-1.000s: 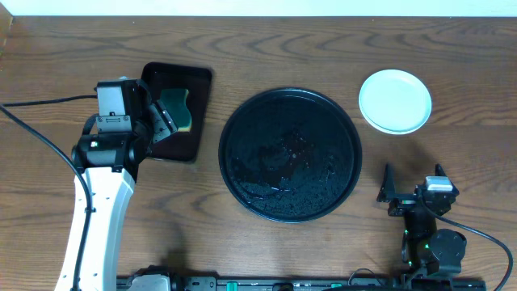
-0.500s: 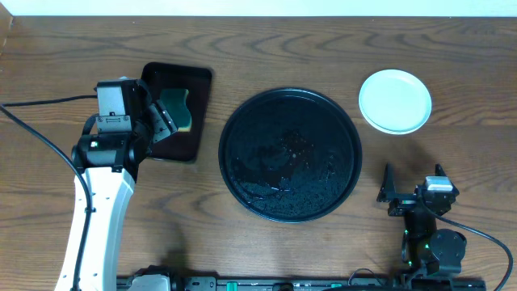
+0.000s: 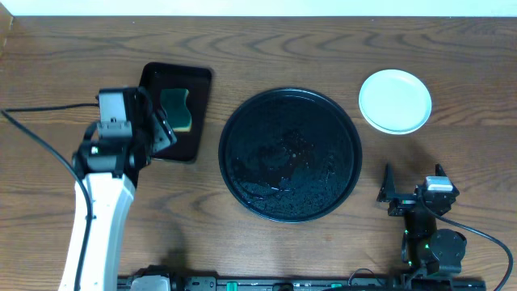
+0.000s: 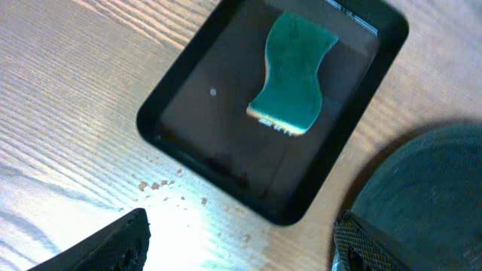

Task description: Clean dirty plates on tray and stack at the side

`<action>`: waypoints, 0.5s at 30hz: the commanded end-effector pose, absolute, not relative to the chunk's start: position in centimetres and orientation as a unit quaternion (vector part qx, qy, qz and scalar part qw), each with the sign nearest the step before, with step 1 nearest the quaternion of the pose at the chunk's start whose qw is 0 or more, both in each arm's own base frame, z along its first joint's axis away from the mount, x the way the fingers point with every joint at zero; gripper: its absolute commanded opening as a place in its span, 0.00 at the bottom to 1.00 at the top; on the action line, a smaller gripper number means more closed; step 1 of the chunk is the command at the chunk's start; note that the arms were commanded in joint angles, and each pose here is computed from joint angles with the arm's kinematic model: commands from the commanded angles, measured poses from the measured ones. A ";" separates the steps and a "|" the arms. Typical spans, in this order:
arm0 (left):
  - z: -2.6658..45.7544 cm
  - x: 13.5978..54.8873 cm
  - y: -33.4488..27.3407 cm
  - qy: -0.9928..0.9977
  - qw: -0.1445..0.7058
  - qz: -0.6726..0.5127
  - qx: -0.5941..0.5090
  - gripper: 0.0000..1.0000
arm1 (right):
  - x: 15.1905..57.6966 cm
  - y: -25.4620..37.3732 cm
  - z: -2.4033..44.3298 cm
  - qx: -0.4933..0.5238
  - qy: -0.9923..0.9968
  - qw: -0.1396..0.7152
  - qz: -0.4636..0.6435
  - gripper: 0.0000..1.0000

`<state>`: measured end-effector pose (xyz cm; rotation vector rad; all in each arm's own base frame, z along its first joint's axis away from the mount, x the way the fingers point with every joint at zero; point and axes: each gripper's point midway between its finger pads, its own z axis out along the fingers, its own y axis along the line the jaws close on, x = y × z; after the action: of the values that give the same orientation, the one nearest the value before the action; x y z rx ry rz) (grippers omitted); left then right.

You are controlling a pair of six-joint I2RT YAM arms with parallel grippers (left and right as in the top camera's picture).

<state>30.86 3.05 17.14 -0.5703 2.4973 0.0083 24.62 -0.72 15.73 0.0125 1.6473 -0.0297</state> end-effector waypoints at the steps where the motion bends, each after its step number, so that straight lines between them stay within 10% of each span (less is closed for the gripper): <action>1: 16.4 29.5 3.2 0.942 0.299 0.025 -0.150 0.79 | 24.6 -0.6 15.7 -0.001 0.733 0.680 -0.017 0.99; 15: 13.7 28.0 1.8 0.871 0.486 0.003 -0.068 0.79 | 24.6 -0.6 15.7 -0.001 0.733 0.680 -0.017 0.99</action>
<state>28.59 2.10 14.50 -0.2102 2.1536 0.0123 24.62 -0.72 15.73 0.0125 1.6473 -0.0297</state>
